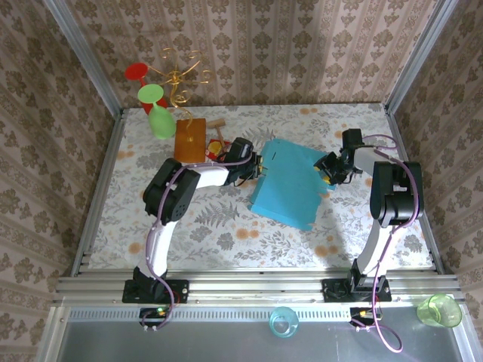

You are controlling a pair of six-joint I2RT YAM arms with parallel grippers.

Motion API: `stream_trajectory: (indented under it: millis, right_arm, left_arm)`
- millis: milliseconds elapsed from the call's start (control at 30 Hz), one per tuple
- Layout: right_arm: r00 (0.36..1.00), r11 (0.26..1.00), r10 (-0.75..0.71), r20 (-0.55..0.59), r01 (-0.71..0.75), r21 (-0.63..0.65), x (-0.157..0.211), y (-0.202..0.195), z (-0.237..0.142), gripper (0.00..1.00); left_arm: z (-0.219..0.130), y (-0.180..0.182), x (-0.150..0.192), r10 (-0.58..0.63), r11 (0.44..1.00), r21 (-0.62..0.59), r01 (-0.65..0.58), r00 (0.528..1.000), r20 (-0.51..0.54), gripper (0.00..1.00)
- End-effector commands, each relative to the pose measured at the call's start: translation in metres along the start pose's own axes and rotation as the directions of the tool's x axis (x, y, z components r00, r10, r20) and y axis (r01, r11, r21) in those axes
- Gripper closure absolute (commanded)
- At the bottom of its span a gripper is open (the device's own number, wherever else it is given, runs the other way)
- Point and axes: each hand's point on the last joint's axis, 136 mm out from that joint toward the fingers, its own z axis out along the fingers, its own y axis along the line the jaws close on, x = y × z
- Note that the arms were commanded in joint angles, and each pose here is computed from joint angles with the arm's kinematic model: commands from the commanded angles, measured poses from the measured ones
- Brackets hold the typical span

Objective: Fold the paper box

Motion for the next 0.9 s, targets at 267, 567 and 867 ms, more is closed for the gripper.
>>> stream_trajectory:
  millis: [267,567,867]
  right_arm:
    - [0.999,1.0,0.02,-0.031,-0.02,-0.018,0.002,0.008,-0.004,0.5]
    - [0.986,0.994,-0.003,0.164,0.02,-0.105,-0.016,0.057,-0.09,0.41]
    - [0.985,0.988,0.057,0.166,-0.032,-0.152,-0.009,0.082,-0.129,0.41]
  left_arm:
    - [-0.002,-0.005,-0.017,0.075,0.994,0.072,-0.079,0.996,0.05,1.0]
    - [-0.045,-0.07,-0.002,0.292,0.907,0.287,-0.307,0.952,0.096,1.0]
    - [-0.086,-0.115,0.018,0.609,0.679,0.415,-0.606,0.78,0.144,1.0]
